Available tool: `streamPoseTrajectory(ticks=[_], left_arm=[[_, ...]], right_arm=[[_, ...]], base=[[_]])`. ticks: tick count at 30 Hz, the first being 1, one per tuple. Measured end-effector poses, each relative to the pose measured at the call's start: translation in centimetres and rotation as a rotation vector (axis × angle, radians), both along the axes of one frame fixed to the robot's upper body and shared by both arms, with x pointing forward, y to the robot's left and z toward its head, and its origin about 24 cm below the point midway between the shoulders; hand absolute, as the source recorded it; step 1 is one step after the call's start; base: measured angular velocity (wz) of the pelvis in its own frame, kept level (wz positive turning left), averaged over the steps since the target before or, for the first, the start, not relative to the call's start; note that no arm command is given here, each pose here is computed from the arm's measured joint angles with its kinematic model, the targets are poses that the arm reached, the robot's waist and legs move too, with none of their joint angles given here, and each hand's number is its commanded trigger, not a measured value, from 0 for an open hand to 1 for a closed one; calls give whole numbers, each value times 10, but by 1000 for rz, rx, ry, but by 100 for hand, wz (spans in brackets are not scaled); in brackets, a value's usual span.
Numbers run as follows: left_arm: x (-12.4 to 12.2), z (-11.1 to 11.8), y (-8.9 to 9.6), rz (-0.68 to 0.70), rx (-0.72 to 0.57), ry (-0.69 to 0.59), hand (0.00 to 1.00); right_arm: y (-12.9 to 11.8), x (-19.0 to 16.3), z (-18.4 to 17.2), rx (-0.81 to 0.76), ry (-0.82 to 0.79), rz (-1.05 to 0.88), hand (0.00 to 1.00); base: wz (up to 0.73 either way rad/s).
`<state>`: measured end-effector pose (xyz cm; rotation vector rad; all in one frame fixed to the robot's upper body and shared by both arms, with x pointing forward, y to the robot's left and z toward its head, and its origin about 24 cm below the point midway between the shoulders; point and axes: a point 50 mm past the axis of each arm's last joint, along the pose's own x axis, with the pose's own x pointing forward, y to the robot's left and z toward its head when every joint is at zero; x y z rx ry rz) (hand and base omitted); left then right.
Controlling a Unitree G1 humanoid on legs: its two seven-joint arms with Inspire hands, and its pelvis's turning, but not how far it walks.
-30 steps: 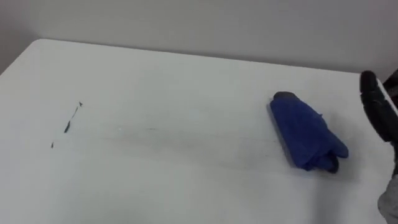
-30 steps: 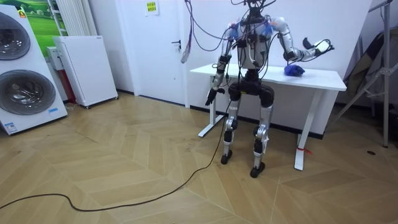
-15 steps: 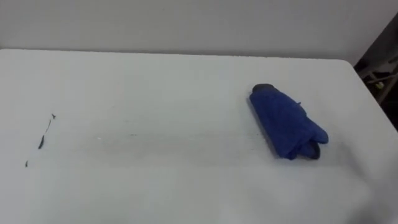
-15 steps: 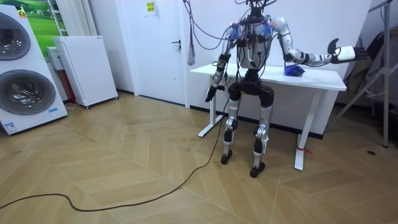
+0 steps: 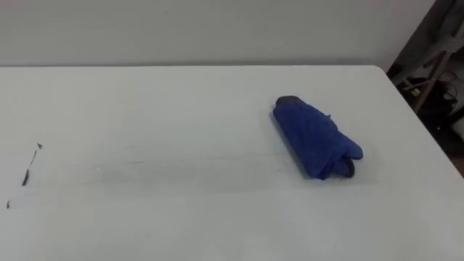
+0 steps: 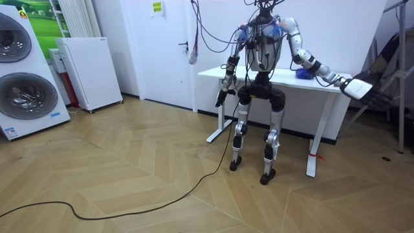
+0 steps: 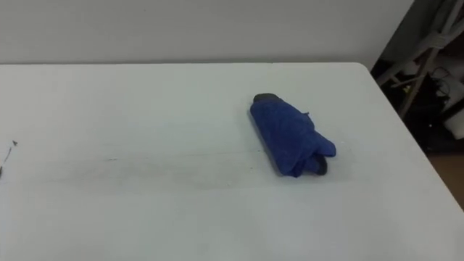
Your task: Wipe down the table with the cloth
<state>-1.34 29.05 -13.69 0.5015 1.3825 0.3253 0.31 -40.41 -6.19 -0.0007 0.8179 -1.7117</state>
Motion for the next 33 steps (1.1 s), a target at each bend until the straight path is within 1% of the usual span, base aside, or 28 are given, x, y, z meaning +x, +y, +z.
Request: streamPoseTrajectory(ticks=[4, 6, 9, 12, 14, 15, 16, 17, 18, 19, 21, 22, 24, 25, 27, 31, 33], left_arm=[[-2, 0, -1, 30, -11, -10, 0], [-3, -1, -1, 32, -13, -7, 0], [-16, -5, -5, 55, -36, 43, 0], [-19, -7, -10, 57, -49, 66, 0], [-20, -9, -13, 58, -58, 76, 0], [-22, -11, -16, 62, -69, 91, 0], [-22, -12, -18, 60, -72, 95, 0], [-21, -13, -21, 46, -78, 98, 0], [-16, -14, -23, 29, -81, 94, 0], [-14, -15, -24, 16, -81, 94, 0], [-8, -18, -30, -30, -81, 99, 0], [-7, -19, -32, -40, -85, 102, 0], [-1, -21, -39, -94, -98, 104, 0], [1, -22, -41, -106, -102, 102, 0], [3, -23, -44, -127, -107, 99, 0], [2, -24, -49, -144, -113, 118, 0], [2, -25, -54, -144, -123, 116, 0]], right_arm=[[15, -29, -18, 104, -17, -163, 0], [29, -45, -30, 163, 1, -226, 0], [62, -69, -52, 304, 9, -323, 0], [81, -84, -62, 396, 35, -329, 0], [98, -89, -71, 497, 99, -207, 0], [103, -87, -75, 544, 151, -99, 0], [105, -85, -76, 562, 185, -34, 0], [108, -80, -79, 592, 267, 111, 0], [110, -70, -81, 608, 342, 257, 0], [111, -65, -83, 611, 385, 335, 0], [115, -40, -87, 603, 505, 605, 0], [116, -32, -89, 598, 513, 658, 0], [122, -2, -92, 578, 537, 853, 0], [124, 4, -92, 573, 537, 892, 0], [132, 23, -94, 556, 556, 1043, 0], [147, 36, -97, 565, 570, 1164, 0], [158, 36, -101, 605, 549, 1205, 0]], base=[[0], [0], [-10], [-1], [-2], [-12], [-15], [-9], [-7], [-6], [-5], [0], [0], [9], [17], [20], [13]])
